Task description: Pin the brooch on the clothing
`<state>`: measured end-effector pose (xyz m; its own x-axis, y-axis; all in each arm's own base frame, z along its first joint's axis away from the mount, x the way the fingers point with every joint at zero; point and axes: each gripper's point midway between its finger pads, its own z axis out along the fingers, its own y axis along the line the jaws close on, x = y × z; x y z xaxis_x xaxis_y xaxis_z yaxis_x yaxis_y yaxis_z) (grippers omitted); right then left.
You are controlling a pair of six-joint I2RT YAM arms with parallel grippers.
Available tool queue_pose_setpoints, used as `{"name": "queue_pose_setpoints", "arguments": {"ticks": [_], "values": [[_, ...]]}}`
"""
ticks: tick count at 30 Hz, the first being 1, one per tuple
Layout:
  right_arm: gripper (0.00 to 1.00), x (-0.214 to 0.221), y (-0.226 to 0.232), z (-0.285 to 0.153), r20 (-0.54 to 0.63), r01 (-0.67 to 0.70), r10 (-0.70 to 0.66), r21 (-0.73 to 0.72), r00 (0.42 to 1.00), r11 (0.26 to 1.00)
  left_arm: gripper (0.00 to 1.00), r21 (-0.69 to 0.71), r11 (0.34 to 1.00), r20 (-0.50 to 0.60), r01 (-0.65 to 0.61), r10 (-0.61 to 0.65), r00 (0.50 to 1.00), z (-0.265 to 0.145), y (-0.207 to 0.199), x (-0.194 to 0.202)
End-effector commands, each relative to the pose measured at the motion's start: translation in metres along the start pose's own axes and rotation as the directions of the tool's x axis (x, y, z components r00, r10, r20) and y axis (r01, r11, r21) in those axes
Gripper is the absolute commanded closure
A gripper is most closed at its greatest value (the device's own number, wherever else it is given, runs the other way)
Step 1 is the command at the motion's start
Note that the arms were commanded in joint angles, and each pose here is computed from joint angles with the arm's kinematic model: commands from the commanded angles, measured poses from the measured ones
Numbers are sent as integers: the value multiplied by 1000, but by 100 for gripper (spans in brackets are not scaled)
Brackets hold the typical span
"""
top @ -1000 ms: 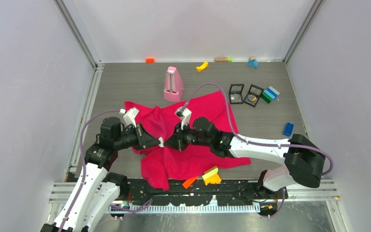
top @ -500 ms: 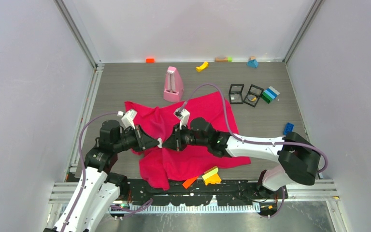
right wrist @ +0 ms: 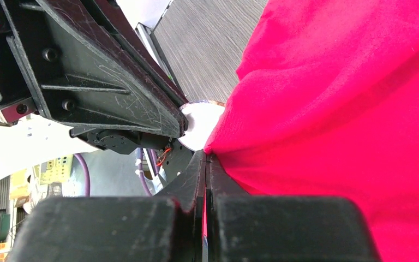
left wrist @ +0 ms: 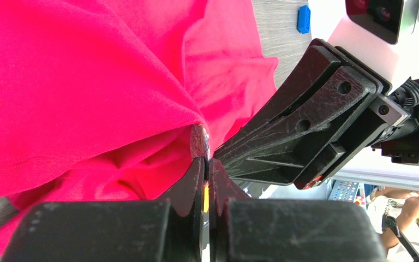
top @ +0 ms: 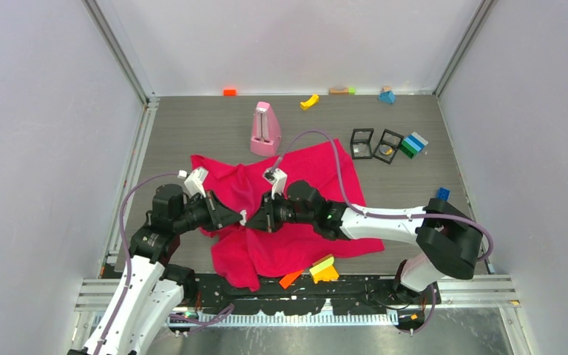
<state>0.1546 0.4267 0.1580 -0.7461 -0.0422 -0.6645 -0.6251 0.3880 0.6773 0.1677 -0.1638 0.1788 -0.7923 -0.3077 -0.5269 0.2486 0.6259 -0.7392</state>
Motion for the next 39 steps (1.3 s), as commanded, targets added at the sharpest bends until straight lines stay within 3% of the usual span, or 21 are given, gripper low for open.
{"name": "queue_pose_setpoints", "arguments": {"ticks": [1,9,17,21,31,39], "values": [[99,2,21,7,-15,0,-1,-68,1000,998,100,142,988,72,-66,56,996,-5,-36,-21],[98,-3,25,1,1,18,-18,-73,1000,997,100,147,986,72,-73,63,995,-7,-37,-21],[42,-34,20,-59,106,150,-148,-11,983,989,100,199,965,59,-171,162,985,-22,-63,-26],[25,-51,29,-87,163,210,-197,-70,967,975,100,269,938,59,-220,212,976,-30,-83,-31],[20,-76,62,-120,238,352,-291,-277,926,894,100,409,868,12,-282,304,953,-41,-114,-32],[19,-72,78,-121,239,363,-289,-378,927,852,100,550,800,-64,-240,327,943,-40,-127,-25]]}}
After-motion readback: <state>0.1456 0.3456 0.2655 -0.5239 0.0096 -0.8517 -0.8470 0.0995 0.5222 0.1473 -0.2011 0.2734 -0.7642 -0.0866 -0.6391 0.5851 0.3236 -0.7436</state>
